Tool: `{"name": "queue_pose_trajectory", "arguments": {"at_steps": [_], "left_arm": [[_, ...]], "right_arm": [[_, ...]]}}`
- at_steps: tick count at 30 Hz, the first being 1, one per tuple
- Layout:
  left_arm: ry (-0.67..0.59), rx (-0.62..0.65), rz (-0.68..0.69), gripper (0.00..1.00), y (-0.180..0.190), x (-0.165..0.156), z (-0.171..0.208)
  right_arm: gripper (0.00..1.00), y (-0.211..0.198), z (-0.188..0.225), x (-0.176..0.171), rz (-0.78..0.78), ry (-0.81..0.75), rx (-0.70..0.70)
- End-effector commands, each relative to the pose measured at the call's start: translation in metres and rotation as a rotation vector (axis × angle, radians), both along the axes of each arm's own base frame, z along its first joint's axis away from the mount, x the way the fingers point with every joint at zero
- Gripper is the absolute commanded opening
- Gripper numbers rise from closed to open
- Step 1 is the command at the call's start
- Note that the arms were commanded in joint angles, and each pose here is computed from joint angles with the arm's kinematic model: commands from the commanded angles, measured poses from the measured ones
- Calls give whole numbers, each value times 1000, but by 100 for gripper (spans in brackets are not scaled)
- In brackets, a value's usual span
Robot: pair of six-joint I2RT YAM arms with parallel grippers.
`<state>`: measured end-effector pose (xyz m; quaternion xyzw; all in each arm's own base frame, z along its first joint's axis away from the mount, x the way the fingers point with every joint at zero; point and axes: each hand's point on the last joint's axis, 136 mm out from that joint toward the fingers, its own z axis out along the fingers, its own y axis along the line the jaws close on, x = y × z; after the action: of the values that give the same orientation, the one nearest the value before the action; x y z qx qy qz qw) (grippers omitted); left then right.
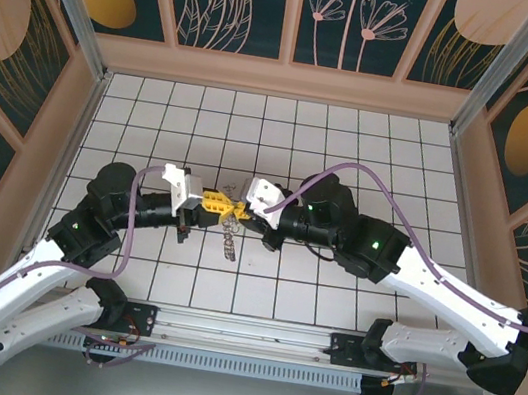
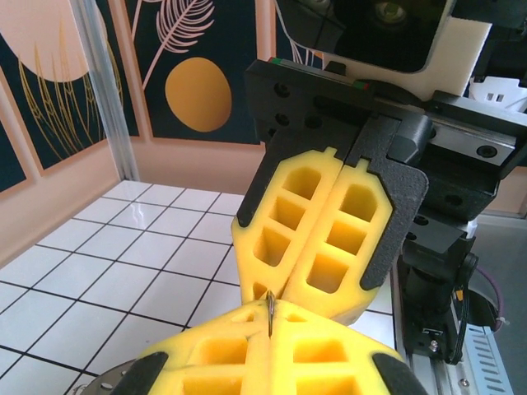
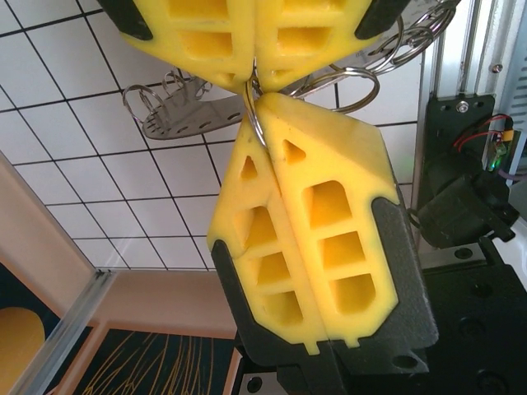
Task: Put the keys on the keyring
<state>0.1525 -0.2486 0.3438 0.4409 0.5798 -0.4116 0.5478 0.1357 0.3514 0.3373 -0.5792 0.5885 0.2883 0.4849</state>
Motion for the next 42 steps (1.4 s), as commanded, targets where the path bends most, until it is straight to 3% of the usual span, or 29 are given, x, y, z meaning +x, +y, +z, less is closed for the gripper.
{"name": "queue_pose_trajectory", "arguments": {"at_steps": [1, 7, 8, 12, 18, 42], "left_arm": [[13, -35, 65, 0, 6, 8, 7], [-10, -121, 58, 0, 10, 0, 20], [-13, -127, 56, 0, 11, 0, 22], [-27, -144, 57, 0, 12, -1, 28], [-35, -156, 73, 0, 15, -1, 24], [-93, -223, -83, 0, 9, -28, 53]], "right_arm": [[0, 2, 39, -14, 59, -54, 88], [0, -8, 48, -25, 80, -49, 150], [2, -9, 48, -25, 77, -46, 151], [29, -9, 48, -26, 75, -50, 155], [40, -8, 52, -21, 51, -70, 169], [39, -29, 44, -62, 189, 45, 226]]}}
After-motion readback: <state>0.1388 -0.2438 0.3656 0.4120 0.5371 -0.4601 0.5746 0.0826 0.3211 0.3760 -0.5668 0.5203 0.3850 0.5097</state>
